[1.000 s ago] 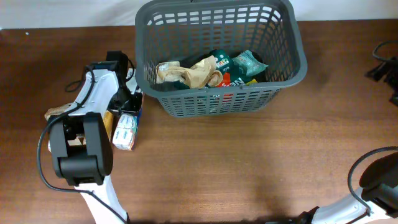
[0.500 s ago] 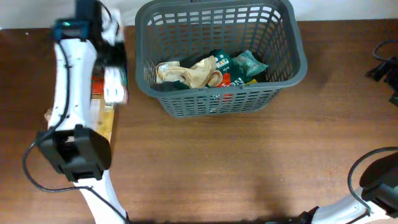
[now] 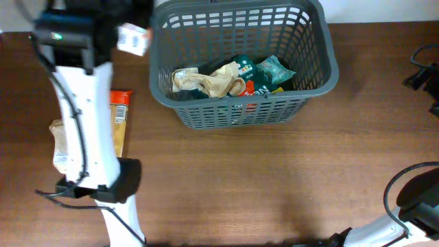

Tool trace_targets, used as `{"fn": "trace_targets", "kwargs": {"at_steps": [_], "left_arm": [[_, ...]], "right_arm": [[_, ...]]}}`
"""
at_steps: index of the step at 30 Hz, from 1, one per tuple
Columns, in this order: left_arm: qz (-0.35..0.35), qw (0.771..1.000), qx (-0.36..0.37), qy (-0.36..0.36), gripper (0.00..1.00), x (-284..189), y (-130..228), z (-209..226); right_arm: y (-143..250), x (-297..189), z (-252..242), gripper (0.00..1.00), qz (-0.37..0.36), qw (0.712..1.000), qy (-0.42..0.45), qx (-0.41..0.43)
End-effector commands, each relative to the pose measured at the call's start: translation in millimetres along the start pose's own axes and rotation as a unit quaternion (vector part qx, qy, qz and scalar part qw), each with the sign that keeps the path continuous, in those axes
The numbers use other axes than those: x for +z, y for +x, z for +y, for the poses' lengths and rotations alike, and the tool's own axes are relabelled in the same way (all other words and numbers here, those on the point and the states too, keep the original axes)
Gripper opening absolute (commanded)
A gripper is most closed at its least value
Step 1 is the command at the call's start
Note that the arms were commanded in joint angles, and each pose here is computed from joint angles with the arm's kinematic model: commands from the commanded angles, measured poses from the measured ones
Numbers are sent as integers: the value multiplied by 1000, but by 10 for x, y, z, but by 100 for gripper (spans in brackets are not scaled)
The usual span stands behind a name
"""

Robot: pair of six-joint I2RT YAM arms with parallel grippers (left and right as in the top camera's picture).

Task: Pack container
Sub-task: 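Lift the tissue stack into the basket and release it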

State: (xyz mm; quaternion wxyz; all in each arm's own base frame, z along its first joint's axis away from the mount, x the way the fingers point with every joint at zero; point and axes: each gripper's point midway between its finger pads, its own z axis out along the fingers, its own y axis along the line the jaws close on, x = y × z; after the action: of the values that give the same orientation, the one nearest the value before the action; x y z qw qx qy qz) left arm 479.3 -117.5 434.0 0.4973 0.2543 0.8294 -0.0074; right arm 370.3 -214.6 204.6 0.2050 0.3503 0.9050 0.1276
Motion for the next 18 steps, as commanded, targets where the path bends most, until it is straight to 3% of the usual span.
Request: {"fn": "trace_targets", "kwargs": {"at_steps": [1, 4, 10, 13, 18], "left_arm": [[-16, 977, 198, 74, 2, 3, -111, -689], [6, 943, 303, 138, 2, 173, 71, -1191], [56, 884, 414, 211, 2, 564, 511, -1647], [78, 869, 432, 230, 2, 796, 716, -1702], [106, 868, 423, 239, 2, 1292, 1004, -1662]], "right_arm": [[10, -59, 62, 99, -7, 1000, -6, -2], [10, -59, 62, 99, -7, 1000, -6, -2], [10, -59, 62, 99, -7, 1000, -6, -2], [10, -59, 62, 99, -7, 1000, -6, -2], [10, -59, 62, 99, -7, 1000, -6, -2]]}}
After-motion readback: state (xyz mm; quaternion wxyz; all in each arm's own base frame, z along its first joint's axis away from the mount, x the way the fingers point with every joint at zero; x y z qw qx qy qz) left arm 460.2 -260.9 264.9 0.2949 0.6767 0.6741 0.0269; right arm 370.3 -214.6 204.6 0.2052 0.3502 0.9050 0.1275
